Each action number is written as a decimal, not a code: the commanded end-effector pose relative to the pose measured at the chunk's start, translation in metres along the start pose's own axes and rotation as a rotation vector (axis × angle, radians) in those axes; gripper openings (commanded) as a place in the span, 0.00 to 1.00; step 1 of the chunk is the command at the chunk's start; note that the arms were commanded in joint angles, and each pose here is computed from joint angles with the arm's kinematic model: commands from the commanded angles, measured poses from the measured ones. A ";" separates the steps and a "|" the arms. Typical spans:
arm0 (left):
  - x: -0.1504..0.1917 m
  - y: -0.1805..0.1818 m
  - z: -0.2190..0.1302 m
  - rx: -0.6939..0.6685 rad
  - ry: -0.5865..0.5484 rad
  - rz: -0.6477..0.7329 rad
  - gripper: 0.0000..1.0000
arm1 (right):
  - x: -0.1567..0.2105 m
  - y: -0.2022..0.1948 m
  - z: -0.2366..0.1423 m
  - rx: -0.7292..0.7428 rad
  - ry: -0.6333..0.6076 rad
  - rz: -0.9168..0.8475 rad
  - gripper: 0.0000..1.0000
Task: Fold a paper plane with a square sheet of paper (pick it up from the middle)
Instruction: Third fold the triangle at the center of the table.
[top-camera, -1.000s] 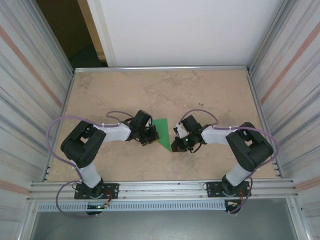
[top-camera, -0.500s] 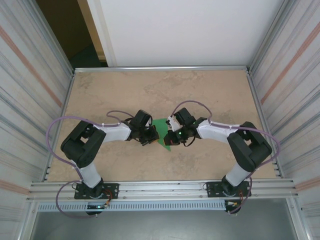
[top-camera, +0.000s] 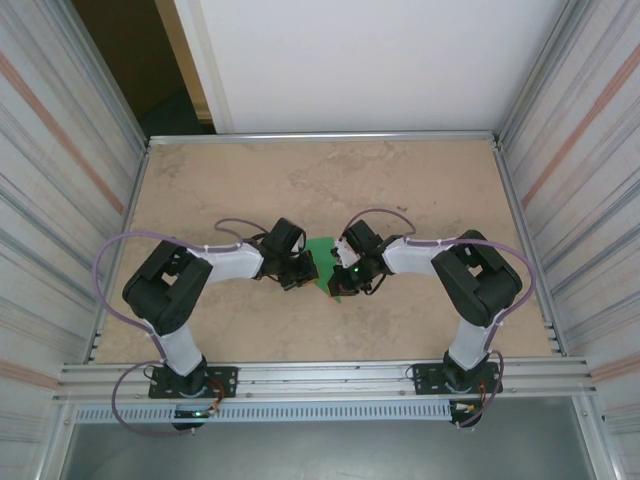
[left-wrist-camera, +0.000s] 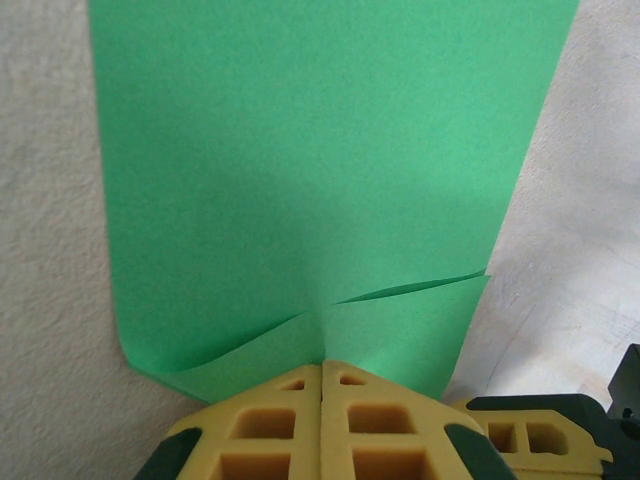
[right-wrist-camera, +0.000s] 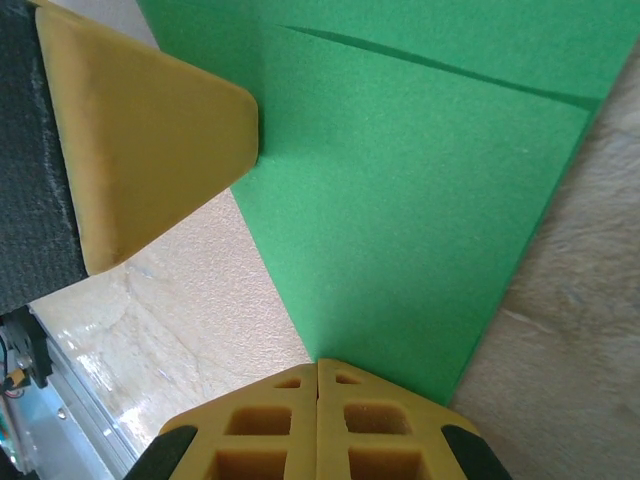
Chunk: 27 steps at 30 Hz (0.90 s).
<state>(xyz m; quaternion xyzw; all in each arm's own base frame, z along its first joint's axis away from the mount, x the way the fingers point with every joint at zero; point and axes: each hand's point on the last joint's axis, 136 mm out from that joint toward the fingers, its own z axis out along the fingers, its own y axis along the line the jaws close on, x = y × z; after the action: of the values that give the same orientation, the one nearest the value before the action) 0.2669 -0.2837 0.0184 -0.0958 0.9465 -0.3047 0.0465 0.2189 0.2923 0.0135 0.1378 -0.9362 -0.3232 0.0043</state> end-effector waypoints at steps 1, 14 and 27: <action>0.002 0.001 -0.009 -0.016 -0.004 0.056 0.07 | 0.013 -0.024 0.005 0.108 0.045 0.040 0.00; 0.022 -0.023 0.002 0.086 -0.002 0.198 0.00 | 0.016 -0.026 0.007 0.102 0.047 0.065 0.00; 0.015 0.024 0.013 0.012 -0.021 0.171 0.01 | 0.043 -0.047 0.017 0.154 0.115 0.130 0.00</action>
<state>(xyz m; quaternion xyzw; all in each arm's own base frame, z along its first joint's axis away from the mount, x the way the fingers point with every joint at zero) 0.2532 -0.3024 0.0179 -0.0060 0.9342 -0.3458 0.0872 0.2178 0.2907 0.0113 0.1290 -0.9382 -0.3210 0.0075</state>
